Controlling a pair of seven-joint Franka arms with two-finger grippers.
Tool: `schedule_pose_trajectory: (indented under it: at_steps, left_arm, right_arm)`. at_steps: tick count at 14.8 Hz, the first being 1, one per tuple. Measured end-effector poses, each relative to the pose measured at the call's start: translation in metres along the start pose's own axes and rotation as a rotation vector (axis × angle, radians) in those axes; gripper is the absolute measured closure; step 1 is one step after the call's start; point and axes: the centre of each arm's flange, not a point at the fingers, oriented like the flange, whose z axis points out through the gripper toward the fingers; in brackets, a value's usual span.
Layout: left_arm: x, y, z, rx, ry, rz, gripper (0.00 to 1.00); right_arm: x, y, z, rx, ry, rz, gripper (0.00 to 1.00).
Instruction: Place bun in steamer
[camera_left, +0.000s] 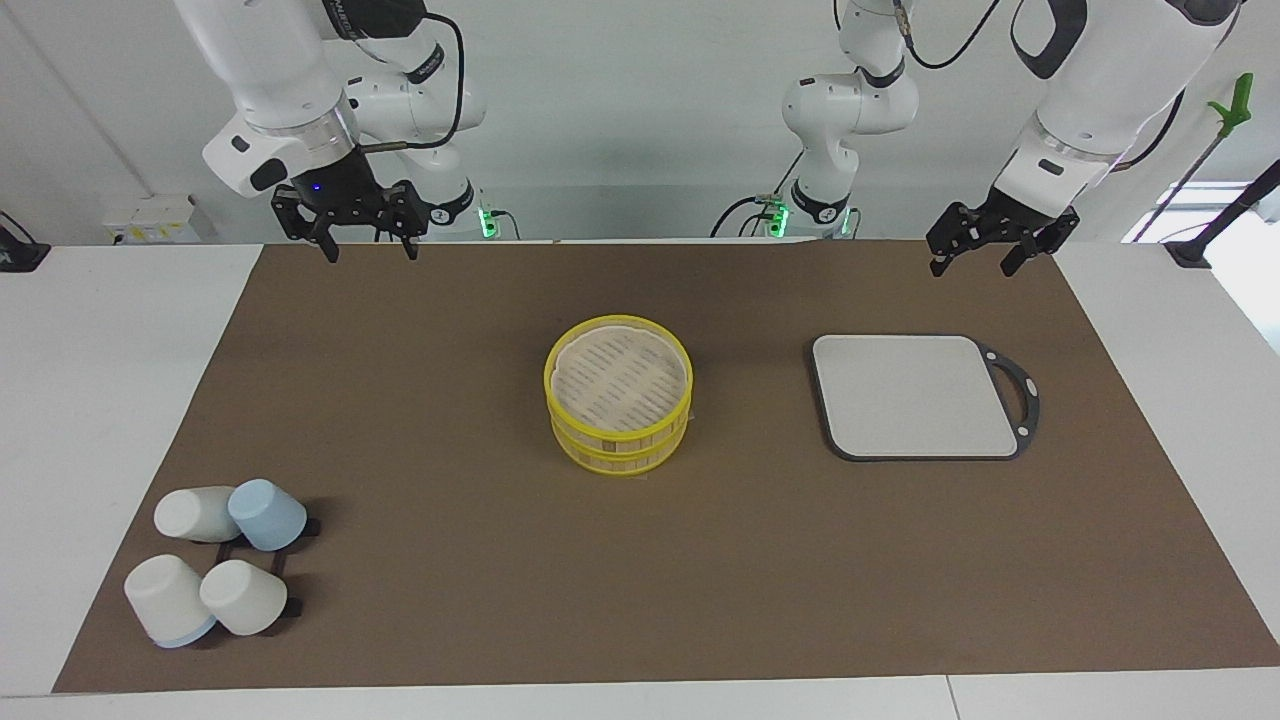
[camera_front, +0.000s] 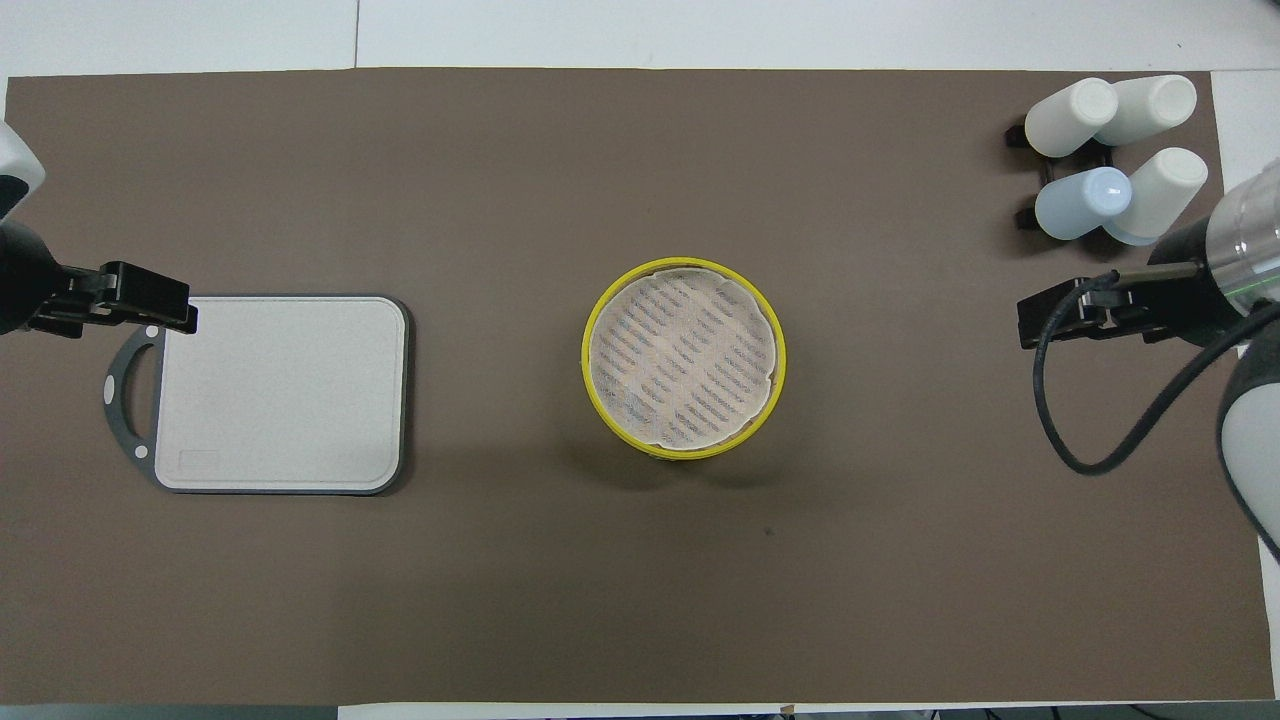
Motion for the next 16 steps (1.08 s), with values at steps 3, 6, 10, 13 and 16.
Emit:
schedule_pose_trajectory:
  at_steps: [3,6,10,13,16]
  left_arm:
    - [0.000,0.000,0.000,0.000,0.000,0.000,0.00]
    - [0.000,0.000,0.000,0.000,0.001,0.000,0.00]
    - [0.000,0.000,0.000,0.000,0.001,0.000,0.00]
    - [0.000,0.000,0.000,0.000,0.001,0.000,0.00]
    - [0.000,0.000,0.000,0.000,0.001,0.000,0.00]
  right_arm:
    - [-0.006,0.002,-0.010,0.002,0.020,0.002,0.00]
    - [-0.007,0.007,-0.015,0.004,0.036,0.012,0.00]
    - [-0.003,0.028,-0.017,0.009,0.054,0.049,0.00]
    - [-0.002,0.046,-0.016,0.007,0.054,0.079,0.00]
    - [-0.001,0.063,-0.016,0.008,0.054,0.084,0.00]
